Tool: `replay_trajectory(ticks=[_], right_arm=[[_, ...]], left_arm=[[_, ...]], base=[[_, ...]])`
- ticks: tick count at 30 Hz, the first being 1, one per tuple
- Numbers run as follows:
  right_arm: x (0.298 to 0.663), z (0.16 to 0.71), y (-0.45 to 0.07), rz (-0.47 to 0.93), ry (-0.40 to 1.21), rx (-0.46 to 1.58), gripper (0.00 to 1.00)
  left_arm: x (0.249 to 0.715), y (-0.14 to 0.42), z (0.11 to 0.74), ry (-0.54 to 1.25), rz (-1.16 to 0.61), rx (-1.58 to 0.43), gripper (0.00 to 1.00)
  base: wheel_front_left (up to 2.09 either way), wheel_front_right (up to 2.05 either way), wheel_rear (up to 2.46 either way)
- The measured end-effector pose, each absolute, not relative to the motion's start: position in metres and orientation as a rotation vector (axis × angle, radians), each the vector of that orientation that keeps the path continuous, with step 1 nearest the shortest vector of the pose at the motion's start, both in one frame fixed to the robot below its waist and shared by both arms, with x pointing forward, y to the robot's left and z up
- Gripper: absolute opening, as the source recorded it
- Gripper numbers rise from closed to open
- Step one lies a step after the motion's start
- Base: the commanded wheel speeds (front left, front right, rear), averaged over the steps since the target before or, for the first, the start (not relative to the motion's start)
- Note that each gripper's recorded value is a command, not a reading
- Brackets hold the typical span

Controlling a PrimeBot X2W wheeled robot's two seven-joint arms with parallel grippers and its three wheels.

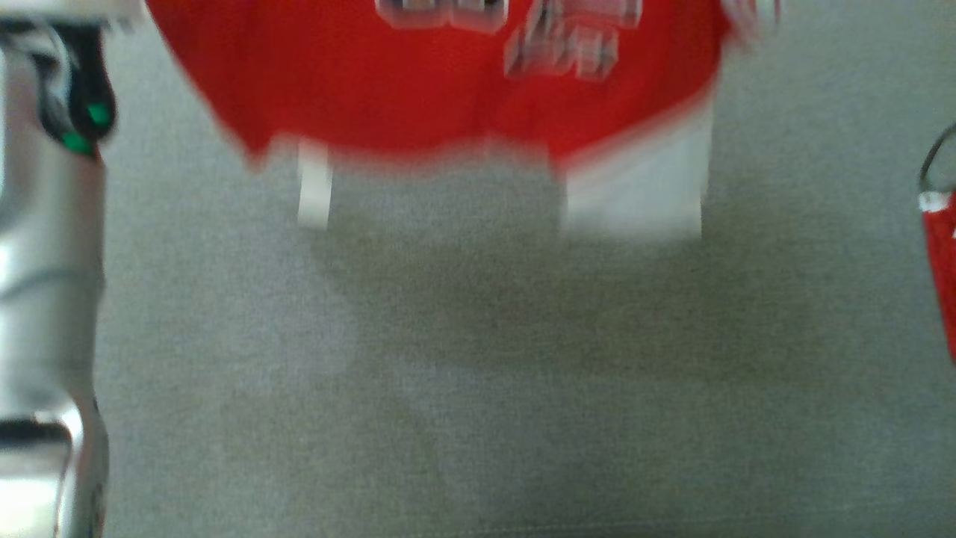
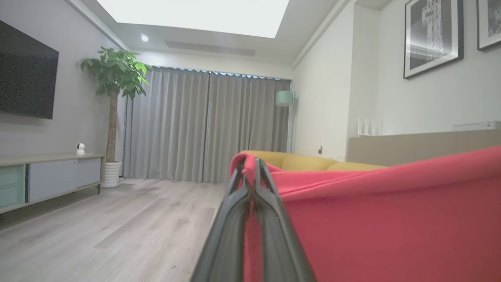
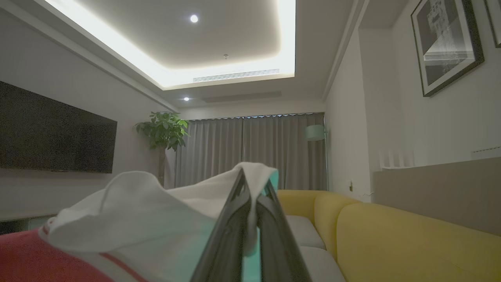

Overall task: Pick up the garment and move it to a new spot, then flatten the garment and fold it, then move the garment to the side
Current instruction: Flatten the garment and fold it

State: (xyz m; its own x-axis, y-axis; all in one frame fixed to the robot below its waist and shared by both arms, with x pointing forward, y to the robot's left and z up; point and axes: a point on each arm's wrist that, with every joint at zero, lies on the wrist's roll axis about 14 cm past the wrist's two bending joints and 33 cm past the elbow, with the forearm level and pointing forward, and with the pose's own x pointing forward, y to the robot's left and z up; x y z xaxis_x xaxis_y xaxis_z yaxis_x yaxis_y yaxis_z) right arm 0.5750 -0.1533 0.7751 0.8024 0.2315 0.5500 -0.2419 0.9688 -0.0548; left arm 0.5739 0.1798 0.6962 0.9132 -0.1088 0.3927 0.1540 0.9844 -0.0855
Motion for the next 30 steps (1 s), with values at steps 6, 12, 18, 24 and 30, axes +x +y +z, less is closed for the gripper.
replay_trajectory(ticks=[6, 12, 18, 24, 30], right_arm=[[0.598, 0.795, -0.17, 0.187, -0.651, 0.034, 0.0], [0.602, 0.687, -0.178, 0.162, -0.435, 0.099, 0.0], [0.559, 0.564, -0.177, 0.147, -0.166, 0.211, 0.0], [0.477, 0.476, -0.164, 0.155, 0.051, 0.323, 0.0], [0.392, 0.428, -0.149, 0.148, 0.203, 0.413, 0.0]], left_arm=[[0.6, 0.188, 0.706, -0.459, -0.09, -0.138, 0.0], [0.594, 0.19, 0.606, -0.259, -0.044, -0.241, 0.0], [0.542, 0.179, 0.486, 0.012, 0.008, -0.358, 0.0], [0.47, 0.182, 0.411, 0.207, 0.082, -0.42, 0.0], [0.427, 0.197, 0.401, 0.225, 0.152, -0.465, 0.0]], base=[[0.0, 0.0, 0.0], [0.0, 0.0, 0.0], [0.0, 0.0, 0.0], [0.0, 0.0, 0.0], [0.0, 0.0, 0.0]])
